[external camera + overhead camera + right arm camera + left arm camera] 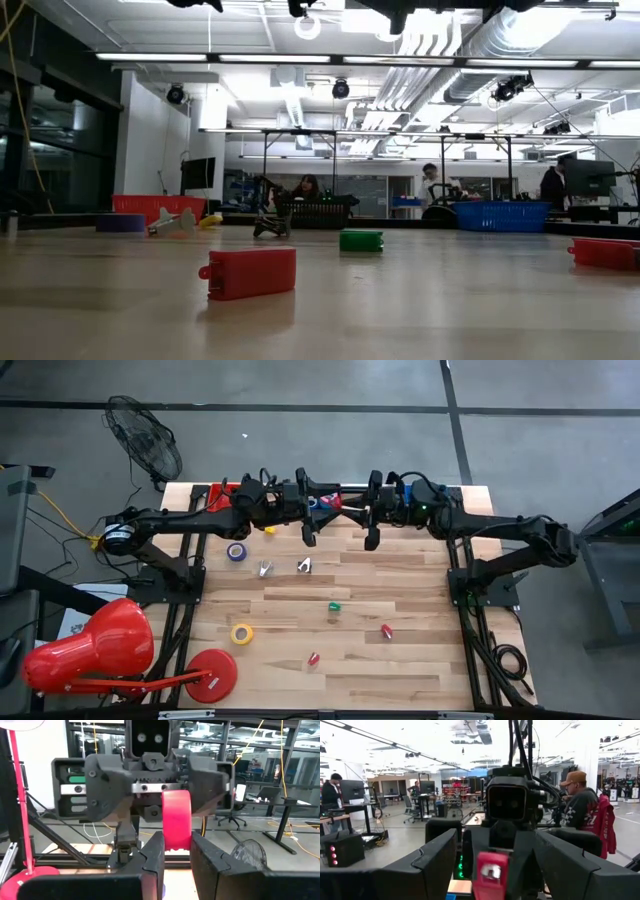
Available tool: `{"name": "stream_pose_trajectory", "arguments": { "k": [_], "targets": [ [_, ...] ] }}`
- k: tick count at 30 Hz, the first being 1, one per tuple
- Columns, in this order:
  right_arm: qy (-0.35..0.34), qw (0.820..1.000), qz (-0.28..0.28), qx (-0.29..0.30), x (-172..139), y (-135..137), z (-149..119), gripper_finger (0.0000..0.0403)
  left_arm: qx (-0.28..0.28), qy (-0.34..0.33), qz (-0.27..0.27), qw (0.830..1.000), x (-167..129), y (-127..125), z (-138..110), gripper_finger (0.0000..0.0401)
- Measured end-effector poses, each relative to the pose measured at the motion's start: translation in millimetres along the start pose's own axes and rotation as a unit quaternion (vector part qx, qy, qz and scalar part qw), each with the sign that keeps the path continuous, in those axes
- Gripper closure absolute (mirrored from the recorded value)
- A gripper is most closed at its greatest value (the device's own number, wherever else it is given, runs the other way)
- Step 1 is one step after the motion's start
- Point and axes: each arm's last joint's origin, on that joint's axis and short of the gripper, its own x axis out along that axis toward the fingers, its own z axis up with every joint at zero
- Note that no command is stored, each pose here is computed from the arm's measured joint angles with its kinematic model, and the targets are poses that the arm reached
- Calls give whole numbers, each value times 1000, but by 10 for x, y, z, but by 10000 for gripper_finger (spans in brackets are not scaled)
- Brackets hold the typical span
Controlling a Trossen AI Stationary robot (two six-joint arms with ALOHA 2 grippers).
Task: Pick and place Stapler, Stapler remover, tape
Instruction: Put the top red stapler into the red bin
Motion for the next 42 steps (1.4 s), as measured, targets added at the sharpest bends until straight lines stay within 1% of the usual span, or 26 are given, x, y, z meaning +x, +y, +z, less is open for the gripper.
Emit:
{"name": "stream_pose_trajectory", "arguments": {
  "k": [9, 16, 20, 30, 33, 39, 42],
  "targets": [
    [-34, 999, 0, -3, 0, -2, 64, 344, 0, 2, 0, 1000, 0, 0, -3, 148],
    [-22, 1000, 1, 0, 1, -1, 41, 344, 0, 0, 0, 1000, 0, 0, -1, 152],
    [-24, 1000, 1, 0, 0, -1, 47, 344, 0, 0, 0, 1000, 0, 0, -1, 180],
    [-19, 1000, 0, 1, 1, -2, 36, 344, 0, 1, 0, 1000, 0, 0, -3, 301],
    [-19, 1000, 4, 1, 1, 2, 36, 344, 6, 2, -7, 1000, -3, -3, -2, 329],
    [-19, 1000, 3, 1, 1, 1, 36, 343, 8, 4, -8, 1000, -4, -4, -4, 332],
    [-19, 1000, 1, 1, 1, 0, 35, 326, 11, 5, -8, 1000, -4, -4, -6, 328]
  ]
}}
